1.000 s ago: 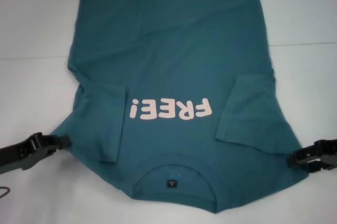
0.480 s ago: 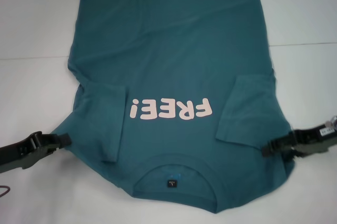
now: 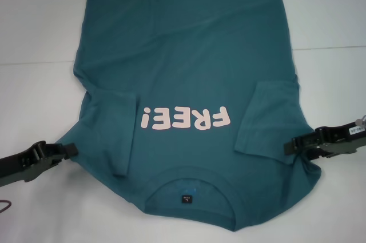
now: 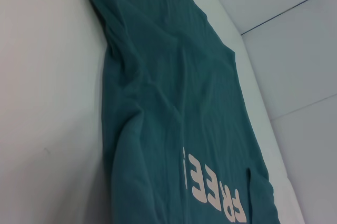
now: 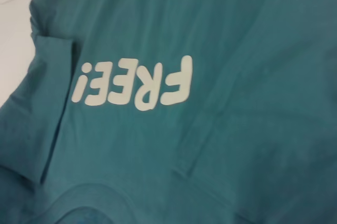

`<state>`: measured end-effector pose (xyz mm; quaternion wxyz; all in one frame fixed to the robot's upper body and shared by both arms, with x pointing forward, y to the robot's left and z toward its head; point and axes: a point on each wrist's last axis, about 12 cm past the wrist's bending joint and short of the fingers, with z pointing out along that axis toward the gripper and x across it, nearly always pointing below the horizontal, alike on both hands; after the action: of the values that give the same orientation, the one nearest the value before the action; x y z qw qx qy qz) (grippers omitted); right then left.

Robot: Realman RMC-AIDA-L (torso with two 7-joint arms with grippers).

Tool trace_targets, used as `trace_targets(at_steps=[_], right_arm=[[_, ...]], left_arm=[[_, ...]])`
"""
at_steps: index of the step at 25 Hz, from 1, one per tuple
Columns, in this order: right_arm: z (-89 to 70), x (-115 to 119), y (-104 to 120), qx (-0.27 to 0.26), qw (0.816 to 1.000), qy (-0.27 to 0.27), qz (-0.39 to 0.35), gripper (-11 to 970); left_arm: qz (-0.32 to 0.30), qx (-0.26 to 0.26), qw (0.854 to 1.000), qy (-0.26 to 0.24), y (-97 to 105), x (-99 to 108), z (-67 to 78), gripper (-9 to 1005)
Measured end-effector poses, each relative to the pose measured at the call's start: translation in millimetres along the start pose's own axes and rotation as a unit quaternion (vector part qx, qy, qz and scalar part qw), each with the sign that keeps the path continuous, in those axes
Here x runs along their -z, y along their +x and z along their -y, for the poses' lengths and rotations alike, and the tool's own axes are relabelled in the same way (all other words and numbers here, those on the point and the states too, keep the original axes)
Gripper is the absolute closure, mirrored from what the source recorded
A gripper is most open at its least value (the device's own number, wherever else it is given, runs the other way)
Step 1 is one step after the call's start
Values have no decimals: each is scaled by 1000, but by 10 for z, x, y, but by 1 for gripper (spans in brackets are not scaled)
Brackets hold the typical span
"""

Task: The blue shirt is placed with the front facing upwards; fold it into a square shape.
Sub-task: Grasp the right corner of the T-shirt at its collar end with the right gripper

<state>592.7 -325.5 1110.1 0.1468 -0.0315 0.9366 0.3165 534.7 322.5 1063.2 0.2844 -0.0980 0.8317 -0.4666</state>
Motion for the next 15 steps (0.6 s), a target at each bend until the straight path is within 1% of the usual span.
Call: trace_targets(at_steps=[2,8,15], right_arm=[[51,61,11,-4,1000,9,-4,142],[122,135,37,-11,1000,20,-10,142],[171,125,95,-11,999,40,-30,142]], left_arm=[[0,0,1000,0,0,0,1,981],[-1,1,1000,1,6,2,-1,980],[-1,2,1000,1,11,1,-3,980]])
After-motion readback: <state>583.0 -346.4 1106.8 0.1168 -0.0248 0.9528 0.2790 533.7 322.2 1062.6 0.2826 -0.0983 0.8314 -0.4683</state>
